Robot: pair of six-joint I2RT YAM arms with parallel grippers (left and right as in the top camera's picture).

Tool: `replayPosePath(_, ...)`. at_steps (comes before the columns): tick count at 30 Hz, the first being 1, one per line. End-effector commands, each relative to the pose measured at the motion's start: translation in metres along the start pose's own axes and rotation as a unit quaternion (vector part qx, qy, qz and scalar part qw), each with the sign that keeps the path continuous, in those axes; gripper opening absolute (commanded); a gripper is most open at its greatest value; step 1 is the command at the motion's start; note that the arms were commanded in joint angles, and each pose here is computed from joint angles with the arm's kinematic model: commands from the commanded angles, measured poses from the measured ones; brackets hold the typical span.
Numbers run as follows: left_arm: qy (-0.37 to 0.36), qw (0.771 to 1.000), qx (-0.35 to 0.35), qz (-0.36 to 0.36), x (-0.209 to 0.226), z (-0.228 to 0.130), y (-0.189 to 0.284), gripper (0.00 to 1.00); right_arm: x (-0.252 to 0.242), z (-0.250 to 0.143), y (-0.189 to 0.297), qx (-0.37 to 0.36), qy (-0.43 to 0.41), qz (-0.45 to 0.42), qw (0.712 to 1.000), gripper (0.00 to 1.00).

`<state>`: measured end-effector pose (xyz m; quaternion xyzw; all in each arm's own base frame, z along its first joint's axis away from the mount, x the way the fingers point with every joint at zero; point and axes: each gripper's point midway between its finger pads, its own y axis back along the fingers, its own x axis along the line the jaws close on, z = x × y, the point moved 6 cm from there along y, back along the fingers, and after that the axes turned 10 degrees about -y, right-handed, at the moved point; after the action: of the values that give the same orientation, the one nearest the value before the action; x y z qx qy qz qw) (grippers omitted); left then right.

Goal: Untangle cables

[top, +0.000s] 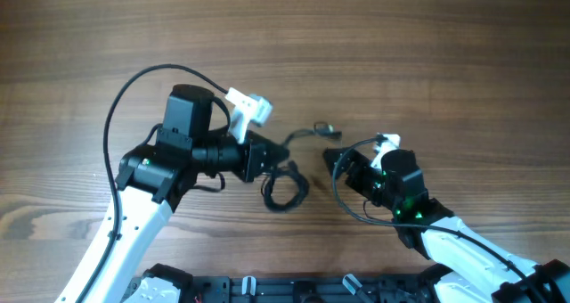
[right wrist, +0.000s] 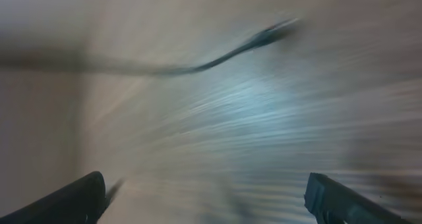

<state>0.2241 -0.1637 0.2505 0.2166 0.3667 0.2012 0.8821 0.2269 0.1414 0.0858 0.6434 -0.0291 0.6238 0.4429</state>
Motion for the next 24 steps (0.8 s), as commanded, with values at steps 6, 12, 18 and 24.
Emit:
replayPosePath(6,0.299,0.921,-0.112,0.223,0.056,0.011,0.025,0.04,0.028,-0.03,0.009,0.146,-0.011,0.098,0.984,1.0)
replayPosePath(12,0.388,0.884,-0.166,0.2,0.059,0.023,0.029,0.04,0.03,-0.03,0.009,0.149,-0.102,0.085,0.98,1.0)
replayPosePath(18,0.478,0.85,-0.154,0.161,0.052,0.017,0.025,0.04,0.039,-0.032,0.005,0.129,-0.163,0.088,0.974,0.89)
replayPosePath(24,0.501,0.845,-0.133,0.128,0.044,0.015,0.021,0.04,0.054,-0.045,0.001,0.113,-0.204,0.103,0.967,0.76)
